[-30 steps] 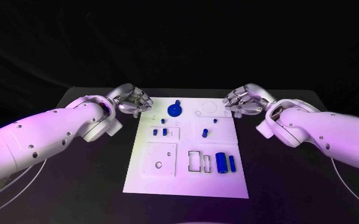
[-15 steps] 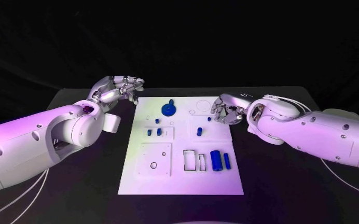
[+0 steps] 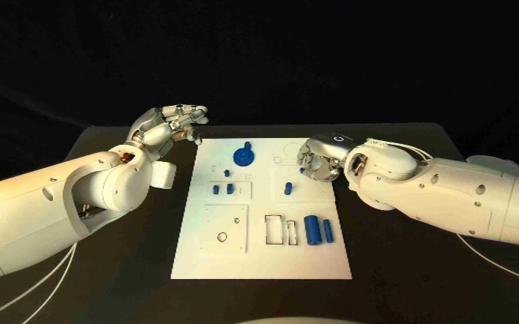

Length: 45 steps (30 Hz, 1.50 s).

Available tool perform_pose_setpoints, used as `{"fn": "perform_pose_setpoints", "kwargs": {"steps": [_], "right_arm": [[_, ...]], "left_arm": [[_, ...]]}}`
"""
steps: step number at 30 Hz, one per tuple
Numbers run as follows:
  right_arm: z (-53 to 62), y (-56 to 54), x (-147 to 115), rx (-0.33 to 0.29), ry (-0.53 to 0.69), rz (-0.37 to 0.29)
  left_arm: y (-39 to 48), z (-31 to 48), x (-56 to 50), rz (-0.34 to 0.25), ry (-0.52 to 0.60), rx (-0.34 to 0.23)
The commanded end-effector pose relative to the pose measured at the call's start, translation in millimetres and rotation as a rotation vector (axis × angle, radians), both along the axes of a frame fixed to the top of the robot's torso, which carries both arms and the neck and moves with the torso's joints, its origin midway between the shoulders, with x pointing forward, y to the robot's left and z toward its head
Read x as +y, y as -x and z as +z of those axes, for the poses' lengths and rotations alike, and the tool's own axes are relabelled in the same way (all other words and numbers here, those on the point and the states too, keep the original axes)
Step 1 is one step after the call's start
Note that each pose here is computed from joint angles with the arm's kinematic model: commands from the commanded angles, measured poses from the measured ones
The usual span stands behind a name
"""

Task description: Assemble the parts on the task board

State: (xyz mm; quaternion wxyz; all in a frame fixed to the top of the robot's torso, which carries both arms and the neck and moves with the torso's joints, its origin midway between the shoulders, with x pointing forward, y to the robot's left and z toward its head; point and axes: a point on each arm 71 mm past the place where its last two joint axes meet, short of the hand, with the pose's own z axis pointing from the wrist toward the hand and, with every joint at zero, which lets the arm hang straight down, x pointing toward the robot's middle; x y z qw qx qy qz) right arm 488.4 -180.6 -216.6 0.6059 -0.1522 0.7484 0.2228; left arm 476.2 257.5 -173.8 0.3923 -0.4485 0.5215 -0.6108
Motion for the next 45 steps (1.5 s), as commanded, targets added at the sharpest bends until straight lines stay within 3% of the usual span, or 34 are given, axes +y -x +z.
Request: {"fn": "perform_pose_setpoints", "kwargs": {"steps": [1, 16, 25, 33, 45], "right_arm": [[-2.2, 1.1, 2.9, -0.012, 0.047, 0.011], [-13.9, 3.3, 13.0, 0.018, 0.098, 0.037], [-26.0, 5.9, 16.3, 0.016, 0.195, 0.037], [-30.7, 9.9, 19.3, -0.019, 0.243, 0.038], [-26.1, 13.4, 20.2, -0.088, 0.199, 0.034]], "left_arm": [[0.8, 2.1, -1.6, -0.007, 0.032, -0.013], [1.0, 1.5, -4.6, -0.017, 0.024, -0.007], [1.5, 1.2, -6.4, -0.029, 0.015, -0.003], [1.5, 0.8, -7.0, -0.032, 0.007, 0.000], [1.5, 0.2, -7.9, -0.040, -0.005, 0.004]]}}
